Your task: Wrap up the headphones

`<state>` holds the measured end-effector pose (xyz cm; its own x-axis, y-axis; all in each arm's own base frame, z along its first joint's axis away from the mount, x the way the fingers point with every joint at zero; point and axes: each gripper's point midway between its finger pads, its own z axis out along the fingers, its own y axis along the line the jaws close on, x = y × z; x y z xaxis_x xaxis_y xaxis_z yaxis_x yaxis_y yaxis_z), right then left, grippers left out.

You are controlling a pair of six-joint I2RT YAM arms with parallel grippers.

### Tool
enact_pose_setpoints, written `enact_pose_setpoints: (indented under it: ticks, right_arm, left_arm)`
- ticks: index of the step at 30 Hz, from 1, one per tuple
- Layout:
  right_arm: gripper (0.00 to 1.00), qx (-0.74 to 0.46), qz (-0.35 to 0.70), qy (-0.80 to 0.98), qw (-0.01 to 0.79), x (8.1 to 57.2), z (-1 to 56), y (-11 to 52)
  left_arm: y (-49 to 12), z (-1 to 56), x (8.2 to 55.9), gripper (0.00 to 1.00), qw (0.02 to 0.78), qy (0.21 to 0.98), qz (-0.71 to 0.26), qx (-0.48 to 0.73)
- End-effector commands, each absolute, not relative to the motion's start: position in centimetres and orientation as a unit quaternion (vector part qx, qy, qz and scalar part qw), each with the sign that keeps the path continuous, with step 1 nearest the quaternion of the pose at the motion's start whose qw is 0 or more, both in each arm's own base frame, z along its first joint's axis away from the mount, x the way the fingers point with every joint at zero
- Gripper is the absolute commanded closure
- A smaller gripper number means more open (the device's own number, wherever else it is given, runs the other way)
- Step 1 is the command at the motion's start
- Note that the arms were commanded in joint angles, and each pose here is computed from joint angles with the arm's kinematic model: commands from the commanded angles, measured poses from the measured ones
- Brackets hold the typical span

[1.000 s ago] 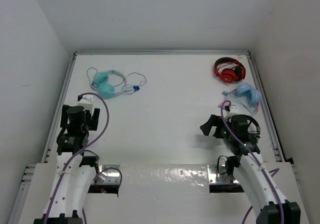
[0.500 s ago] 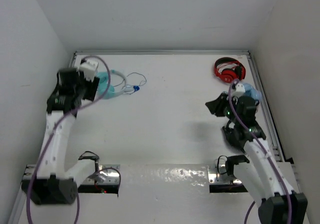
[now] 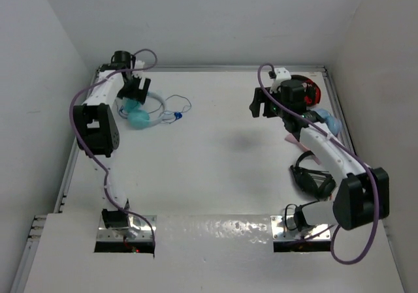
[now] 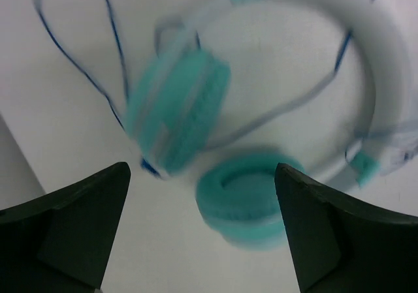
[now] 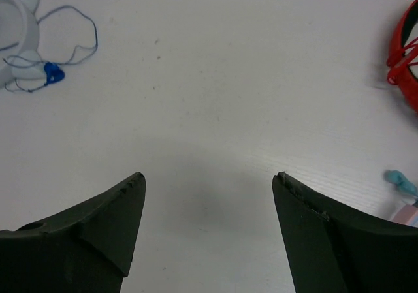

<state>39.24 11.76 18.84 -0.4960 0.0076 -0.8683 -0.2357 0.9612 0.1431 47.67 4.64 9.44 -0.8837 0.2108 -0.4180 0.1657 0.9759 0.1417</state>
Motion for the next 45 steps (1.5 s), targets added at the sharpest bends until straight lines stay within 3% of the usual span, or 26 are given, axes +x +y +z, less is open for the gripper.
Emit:
enact_pose_setpoints:
  ticks: [1, 9, 15, 18, 19, 22, 23, 25, 28, 30, 34, 36, 42, 43, 45]
  right_arm:
    - [0.23, -0.099, 0.154, 0.844, 0.505, 40.8, 19.4, 14.0]
    - [0.21, -0.162, 0.182, 0.853, 0.462, 41.5, 16.8, 17.9]
    - [0.21, -0.167, 0.193, 0.847, 0.467, 42.7, 17.3, 18.9]
    - [0.21, -0.168, 0.192, 0.848, 0.464, 42.8, 16.9, 19.1]
    - [0.21, -0.168, 0.193, 0.847, 0.467, 42.9, 16.8, 19.1]
    - [0.21, -0.17, 0.2, 0.844, 0.468, 42.6, 16.6, 19.6]
    - [0.22, -0.172, 0.201, 0.843, 0.468, 42.5, 16.6, 19.7]
    - [0.22, -0.177, 0.197, 0.842, 0.47, 42.3, 16.8, 19.9]
    - [0.22, -0.19, 0.191, 0.838, 0.475, 41.9, 16.9, 20.4]
    - [0.22, -0.207, 0.195, 0.832, 0.477, 41.5, 17.2, 21.5]
    - [0.21, -0.196, 0.25, 0.805, 0.5, 42.2, 20.0, 23.9]
    - [0.21, -0.194, 0.283, 0.783, 0.52, 42.9, 22.7, 25.3]
    - [0.22, -0.215, 0.347, 0.708, 0.576, 43.5, 30.8, 27.7]
    - [0.21, -0.221, 0.352, 0.693, 0.589, 42.9, 32.4, 27.6]
    - [0.19, -0.236, 0.352, 0.667, 0.613, 42.4, 34.3, 27.5]
  left_arm:
    - [6.2, 17.2, 56.8, 0.09, 0.382, 0.914, 0.084, 0.11]
    - [6.9, 8.1, 55.3, 0.06, 0.294, 0.94, 0.08, 0.156]
    - [7.0, 7.5, 53.6, 0.06, 0.263, 0.954, 0.011, 0.143]
    - [8.5, 6.1, 51.8, 0.08, 0.24, 0.961, 0.04, 0.131]
    - [8.9, 5.5, 52.1, 0.11, 0.245, 0.96, 0.052, 0.126]
    - [8.7, 4.4, 52.0, 0.46, 0.236, 0.965, 0.046, 0.104]
    - [8.1, 5.3, 52.5, 0.75, 0.25, 0.962, 0.035, 0.103]
    - [6.1, 8.3, 53.6, 0.99, 0.299, 0.948, -0.005, 0.105]
    - [4.8, 13.2, 54.8, 1.0, 0.356, 0.927, -0.018, 0.116]
    - [3.7, 19.5, 55.5, 1.0, 0.413, 0.899, -0.009, 0.144]
    - [0.7, 30.5, 54.5, 1.0, 0.494, 0.807, 0.094, 0.309]
    - [0.3, 38.9, 52.5, 1.0, 0.566, 0.734, 0.186, 0.327]
    - [-2.1, 51.1, 47.6, 1.0, 0.678, 0.641, 0.258, 0.251]
    - [-3.5, 49.9, 47.3, 1.0, 0.673, 0.638, 0.259, 0.27]
    - [-3.4, 52.9, 44.9, 1.0, 0.709, 0.584, 0.304, 0.254]
